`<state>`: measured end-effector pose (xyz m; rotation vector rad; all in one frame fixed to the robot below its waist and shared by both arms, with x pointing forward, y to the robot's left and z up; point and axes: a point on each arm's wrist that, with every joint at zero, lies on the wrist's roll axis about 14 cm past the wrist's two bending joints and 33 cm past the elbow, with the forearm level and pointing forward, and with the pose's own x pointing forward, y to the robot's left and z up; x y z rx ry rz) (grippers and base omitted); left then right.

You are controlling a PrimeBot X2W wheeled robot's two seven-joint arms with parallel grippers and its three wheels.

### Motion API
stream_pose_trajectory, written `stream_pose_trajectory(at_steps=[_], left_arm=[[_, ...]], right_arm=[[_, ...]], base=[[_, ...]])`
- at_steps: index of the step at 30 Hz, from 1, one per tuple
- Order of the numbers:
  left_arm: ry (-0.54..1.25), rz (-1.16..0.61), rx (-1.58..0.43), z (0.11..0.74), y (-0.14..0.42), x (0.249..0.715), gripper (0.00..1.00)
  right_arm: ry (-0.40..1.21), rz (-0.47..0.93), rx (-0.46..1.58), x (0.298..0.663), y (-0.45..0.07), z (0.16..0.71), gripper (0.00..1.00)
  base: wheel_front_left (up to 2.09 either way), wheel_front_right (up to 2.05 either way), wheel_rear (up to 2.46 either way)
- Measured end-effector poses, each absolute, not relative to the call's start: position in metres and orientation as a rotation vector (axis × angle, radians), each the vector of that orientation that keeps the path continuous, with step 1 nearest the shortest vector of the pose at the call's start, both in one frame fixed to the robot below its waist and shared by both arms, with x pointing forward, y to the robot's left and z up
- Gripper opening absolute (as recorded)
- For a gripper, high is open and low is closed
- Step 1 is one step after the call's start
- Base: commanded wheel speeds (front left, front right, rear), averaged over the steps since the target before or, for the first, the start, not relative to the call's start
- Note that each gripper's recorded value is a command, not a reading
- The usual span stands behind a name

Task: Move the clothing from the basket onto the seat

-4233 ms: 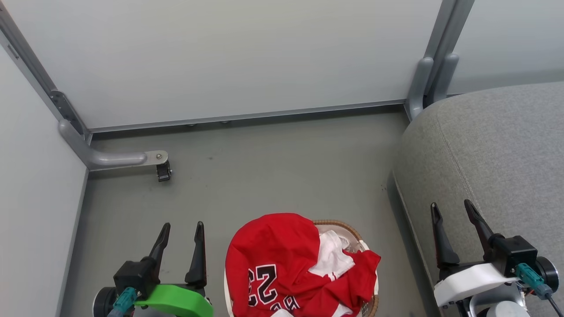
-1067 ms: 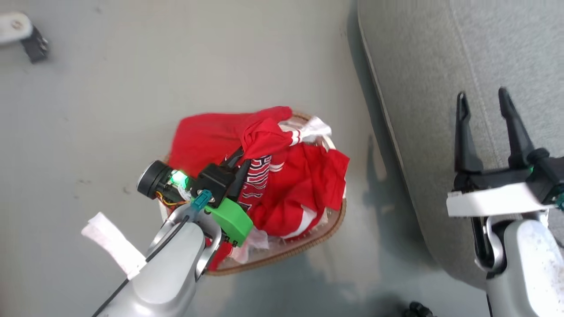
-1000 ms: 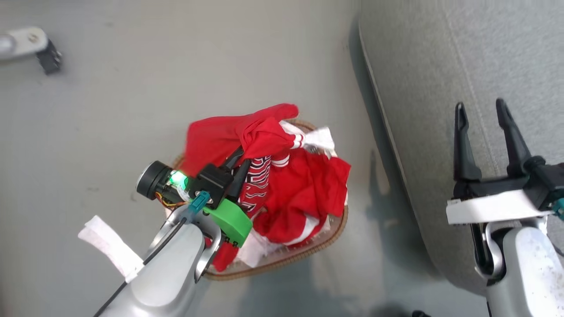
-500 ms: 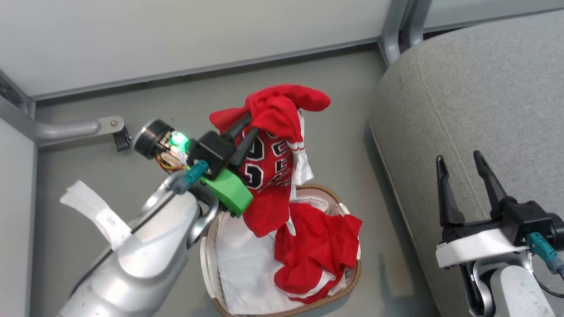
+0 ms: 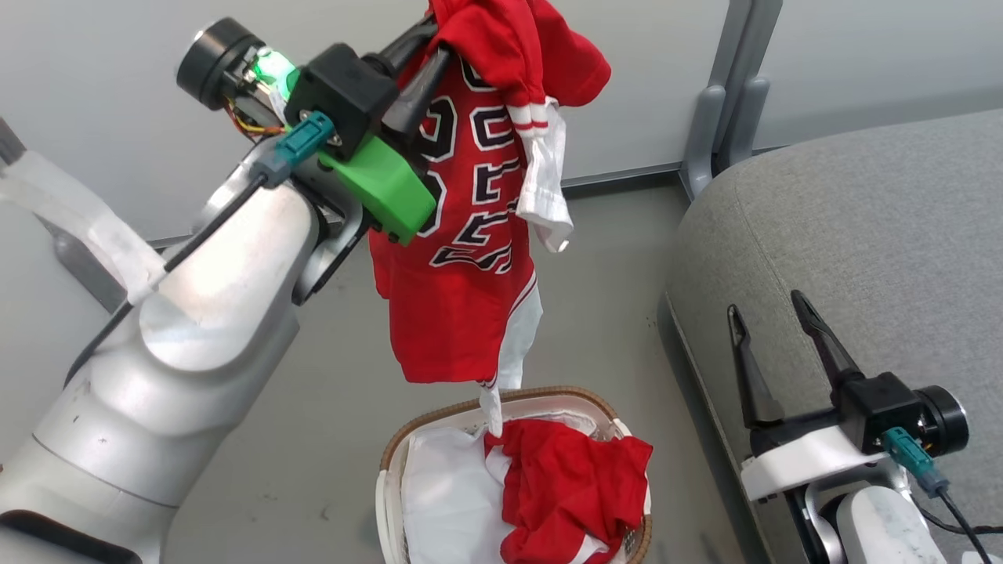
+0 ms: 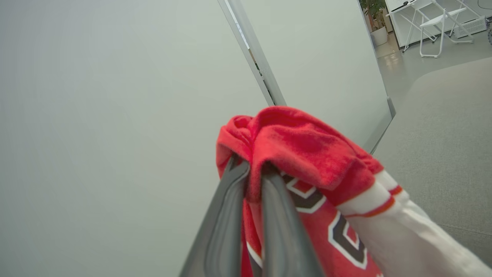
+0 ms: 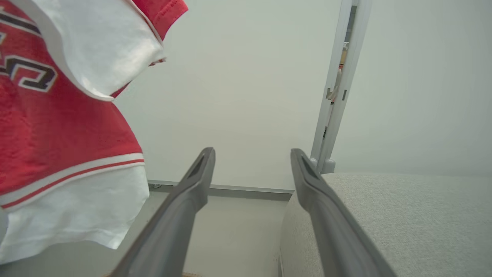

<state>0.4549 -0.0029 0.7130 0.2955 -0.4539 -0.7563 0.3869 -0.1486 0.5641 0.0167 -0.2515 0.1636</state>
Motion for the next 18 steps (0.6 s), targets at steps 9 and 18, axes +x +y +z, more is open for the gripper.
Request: stream_pose_trajectory(at_steps=[9,18], left_arm=[[-0.492,-0.75,0.289,0.738,-0.009,0.45,0.0],[-0.485,-0.783,0.284,0.734,-0.023,0.443,0.0]], right_arm=[[-0.303,0.308,-0.016,0.39,-0.1,0.583,1.0],[-0.344,0.501,-0.051,0.396,-0.038,0.6,1.0]], base=[[0.0,0.0,0.0],[0.0,0.0,0.0]])
